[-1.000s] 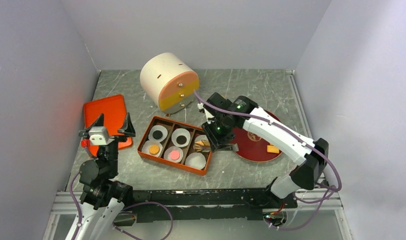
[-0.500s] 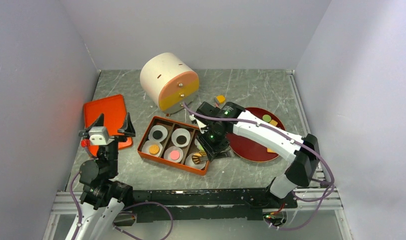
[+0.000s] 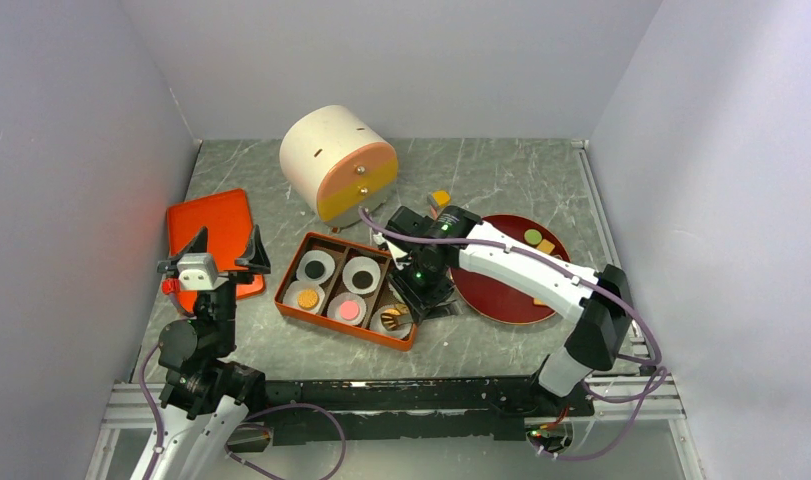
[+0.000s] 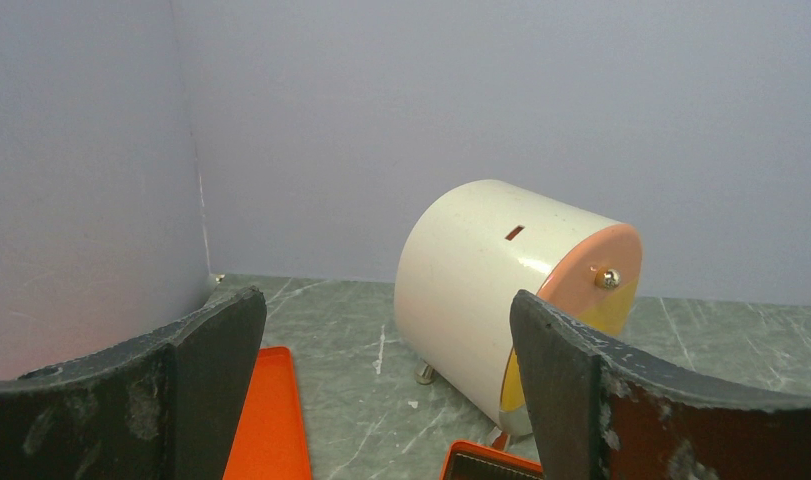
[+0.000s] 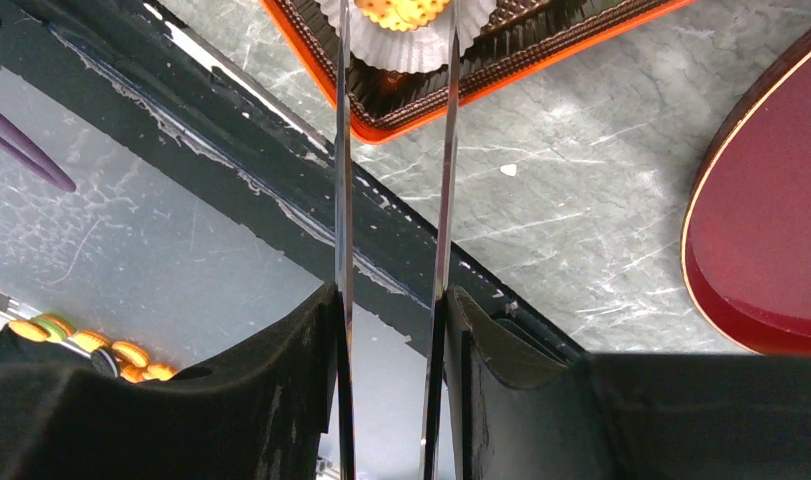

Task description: Pack the cookies

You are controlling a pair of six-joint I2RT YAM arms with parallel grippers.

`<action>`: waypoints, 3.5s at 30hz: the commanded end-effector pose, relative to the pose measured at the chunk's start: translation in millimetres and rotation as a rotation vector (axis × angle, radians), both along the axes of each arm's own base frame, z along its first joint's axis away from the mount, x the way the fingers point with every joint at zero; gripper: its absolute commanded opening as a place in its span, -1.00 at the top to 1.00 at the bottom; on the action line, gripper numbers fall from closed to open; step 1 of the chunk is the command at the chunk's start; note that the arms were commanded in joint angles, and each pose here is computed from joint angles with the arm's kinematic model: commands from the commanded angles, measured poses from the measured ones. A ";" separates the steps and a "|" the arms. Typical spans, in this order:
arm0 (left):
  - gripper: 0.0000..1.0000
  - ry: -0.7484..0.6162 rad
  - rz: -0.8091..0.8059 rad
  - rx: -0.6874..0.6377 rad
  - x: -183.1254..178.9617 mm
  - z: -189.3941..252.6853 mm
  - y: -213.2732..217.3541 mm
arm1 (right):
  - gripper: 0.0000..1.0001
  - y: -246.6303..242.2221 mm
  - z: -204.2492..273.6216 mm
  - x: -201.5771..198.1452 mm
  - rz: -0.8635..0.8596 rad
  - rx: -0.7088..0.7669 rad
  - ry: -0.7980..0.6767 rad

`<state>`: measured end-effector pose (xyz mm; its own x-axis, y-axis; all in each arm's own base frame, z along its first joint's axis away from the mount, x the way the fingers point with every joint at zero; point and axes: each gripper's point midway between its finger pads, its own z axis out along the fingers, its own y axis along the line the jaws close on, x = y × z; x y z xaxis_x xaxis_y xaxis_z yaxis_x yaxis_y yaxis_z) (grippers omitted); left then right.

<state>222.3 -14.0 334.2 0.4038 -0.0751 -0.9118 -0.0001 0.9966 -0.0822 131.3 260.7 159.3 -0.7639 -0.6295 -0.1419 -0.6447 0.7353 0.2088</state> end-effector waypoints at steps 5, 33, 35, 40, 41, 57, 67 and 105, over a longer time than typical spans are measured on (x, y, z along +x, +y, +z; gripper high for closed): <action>-0.94 -0.022 -0.010 0.009 -3.6 9.9 -1.2 | 0.08 5.6 -1.1 3.4 0.025 0.015 -0.024; -0.94 -0.030 -0.024 0.003 -5.4 12.0 -3.0 | 0.05 -12.4 64.6 64.2 -0.325 0.161 -0.460; -0.94 -0.031 -0.028 -0.001 -5.9 12.4 -3.4 | 0.01 -21.6 68.3 70.5 -0.409 0.184 -0.514; -0.94 -0.037 -0.030 -0.011 -8.4 14.7 -2.6 | 0.02 -56.2 56.7 80.5 -0.635 0.196 -0.629; -0.94 -0.039 -0.032 -0.013 -9.0 15.1 -2.7 | 0.01 -62.5 51.4 81.1 -0.671 0.192 -0.643; -0.94 -0.053 -0.025 -0.037 -16.0 18.4 1.5 | 0.00 -109.8 -44.4 84.7 -1.098 0.250 -0.728; -0.94 -0.054 -0.031 -0.041 -16.3 18.6 0.7 | -0.04 -92.8 -102.7 76.1 -1.116 0.193 -0.601; -0.94 0.038 -0.015 -0.022 1.7 3.1 -3.3 | -0.75 -106.8 -62.6 83.1 -1.121 0.296 -0.706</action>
